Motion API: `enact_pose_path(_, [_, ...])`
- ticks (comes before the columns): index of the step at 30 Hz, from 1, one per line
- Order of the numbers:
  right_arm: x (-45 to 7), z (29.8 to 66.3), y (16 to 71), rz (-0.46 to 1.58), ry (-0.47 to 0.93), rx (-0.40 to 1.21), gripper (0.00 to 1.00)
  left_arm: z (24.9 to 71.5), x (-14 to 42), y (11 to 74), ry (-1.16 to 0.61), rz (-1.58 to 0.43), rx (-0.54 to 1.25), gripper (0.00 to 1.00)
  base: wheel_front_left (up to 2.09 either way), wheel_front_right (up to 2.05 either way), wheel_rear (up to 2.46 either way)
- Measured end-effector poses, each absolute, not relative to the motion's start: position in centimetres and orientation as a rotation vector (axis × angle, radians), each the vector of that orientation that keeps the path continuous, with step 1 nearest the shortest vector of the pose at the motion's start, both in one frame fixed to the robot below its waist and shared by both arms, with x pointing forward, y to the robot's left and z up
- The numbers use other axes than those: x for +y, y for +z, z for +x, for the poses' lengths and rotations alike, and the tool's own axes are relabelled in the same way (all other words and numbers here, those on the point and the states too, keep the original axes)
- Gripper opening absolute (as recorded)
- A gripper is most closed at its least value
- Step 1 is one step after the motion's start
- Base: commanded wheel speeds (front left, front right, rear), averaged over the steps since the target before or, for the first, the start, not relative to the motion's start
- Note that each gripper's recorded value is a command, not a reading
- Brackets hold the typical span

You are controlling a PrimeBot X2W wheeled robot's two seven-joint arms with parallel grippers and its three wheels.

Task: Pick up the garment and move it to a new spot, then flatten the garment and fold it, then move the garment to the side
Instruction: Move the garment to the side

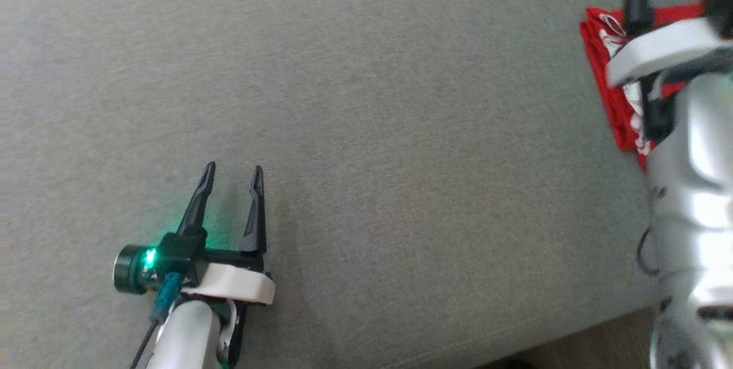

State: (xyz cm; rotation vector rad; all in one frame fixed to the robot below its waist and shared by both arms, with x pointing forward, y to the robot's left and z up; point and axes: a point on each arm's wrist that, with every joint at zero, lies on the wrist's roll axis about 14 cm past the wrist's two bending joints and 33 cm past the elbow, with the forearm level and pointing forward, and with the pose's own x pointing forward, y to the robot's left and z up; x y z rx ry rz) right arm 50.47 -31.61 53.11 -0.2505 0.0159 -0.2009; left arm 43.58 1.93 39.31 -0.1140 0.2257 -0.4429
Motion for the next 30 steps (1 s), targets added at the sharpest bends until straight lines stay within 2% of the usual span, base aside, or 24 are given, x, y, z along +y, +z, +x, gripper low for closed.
enact_pose_path(3, [-28.2, 49.8, 52.2, -0.187, -0.127, -0.007, 1.0, 43.5, 3.4, 40.1, -0.392, -0.118, 0.211, 1.0, 0.0, 0.0, 0.0])
enact_pose_path(10, [-23.4, 45.4, 45.9, -0.026, -0.054, 0.106, 1.0, 42.1, 7.3, 41.8, -0.273, -0.125, 0.182, 1.0, 0.0, 0.0, 0.0])
enact_pose_path(16, [-20.4, 44.3, 45.6, 0.026, 0.006, 0.103, 1.0, 40.7, 10.4, 43.1, -0.182, -0.121, 0.154, 1.0, 0.0, 0.0, 0.0])
enact_pose_path(22, [-17.4, 41.8, 43.9, 0.097, 0.07, 0.151, 1.0, 38.7, 13.0, 43.8, -0.099, -0.116, 0.14, 1.0, 0.0, 0.0, 0.0])
enact_pose_path(30, [-15.1, 40.3, 44.6, 0.121, 0.131, 0.134, 1.0, 36.0, 15.7, 44.4, -0.008, -0.11, 0.127, 1.0, 0.0, 0.0, 0.0])
